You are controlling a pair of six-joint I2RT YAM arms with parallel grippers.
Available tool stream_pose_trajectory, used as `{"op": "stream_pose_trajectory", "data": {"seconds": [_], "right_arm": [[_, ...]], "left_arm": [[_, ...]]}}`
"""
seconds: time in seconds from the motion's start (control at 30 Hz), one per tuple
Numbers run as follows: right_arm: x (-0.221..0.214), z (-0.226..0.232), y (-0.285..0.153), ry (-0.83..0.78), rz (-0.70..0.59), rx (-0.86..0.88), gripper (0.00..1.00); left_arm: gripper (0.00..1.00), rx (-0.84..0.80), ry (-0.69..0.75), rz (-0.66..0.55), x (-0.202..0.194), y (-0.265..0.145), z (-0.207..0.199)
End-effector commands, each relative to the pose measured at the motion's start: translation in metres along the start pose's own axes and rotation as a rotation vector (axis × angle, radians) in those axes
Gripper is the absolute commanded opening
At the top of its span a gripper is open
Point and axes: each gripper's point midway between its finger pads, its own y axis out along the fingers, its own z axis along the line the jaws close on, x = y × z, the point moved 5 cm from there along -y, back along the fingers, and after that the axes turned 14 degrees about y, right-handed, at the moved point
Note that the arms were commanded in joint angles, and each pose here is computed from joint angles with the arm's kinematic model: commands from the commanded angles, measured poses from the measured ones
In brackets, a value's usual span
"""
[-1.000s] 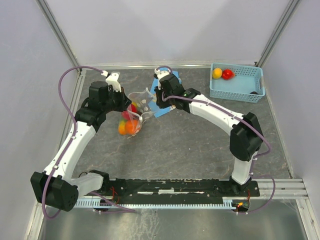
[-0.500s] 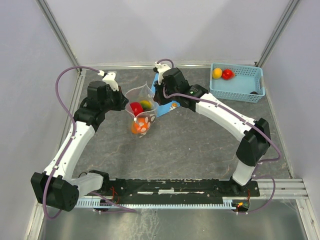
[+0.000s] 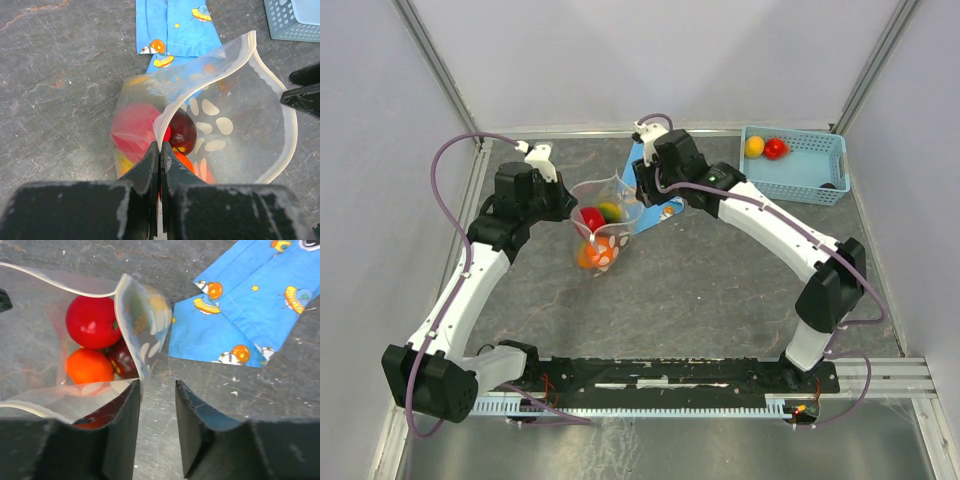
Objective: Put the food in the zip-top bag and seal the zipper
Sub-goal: Pick up the fake fruit from the bin.
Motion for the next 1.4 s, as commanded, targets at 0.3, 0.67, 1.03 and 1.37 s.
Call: {"op": "stream_pose_trajectory", "data": {"seconds": [0.3, 0.67, 1.03, 1.37], "right_arm": [[0.063, -0.107, -0.066, 0.013, -0.160, -0.190, 0.57], [0.081, -0.233, -0.048, 0.172, -0.205, -0.424, 0.67], [0.096, -0.333, -0.009, 0.446, -0.362, -0.500, 0.69], [0.100, -0.406, 0.049, 0.664, -0.522, -0.525, 0.74]], "left_arm": [[0.03, -0.014, -0.031, -0.071, 0.014, -0.003, -0.002], [0.03, -0.018, -0.032, -0.068, 0.013, -0.002, -0.001], [0.03, -0.020, -0.036, -0.038, 0.008, 0.005, 0.001], [0.03, -0.022, -0.037, 0.008, 0.000, 0.015, 0.004]]}}
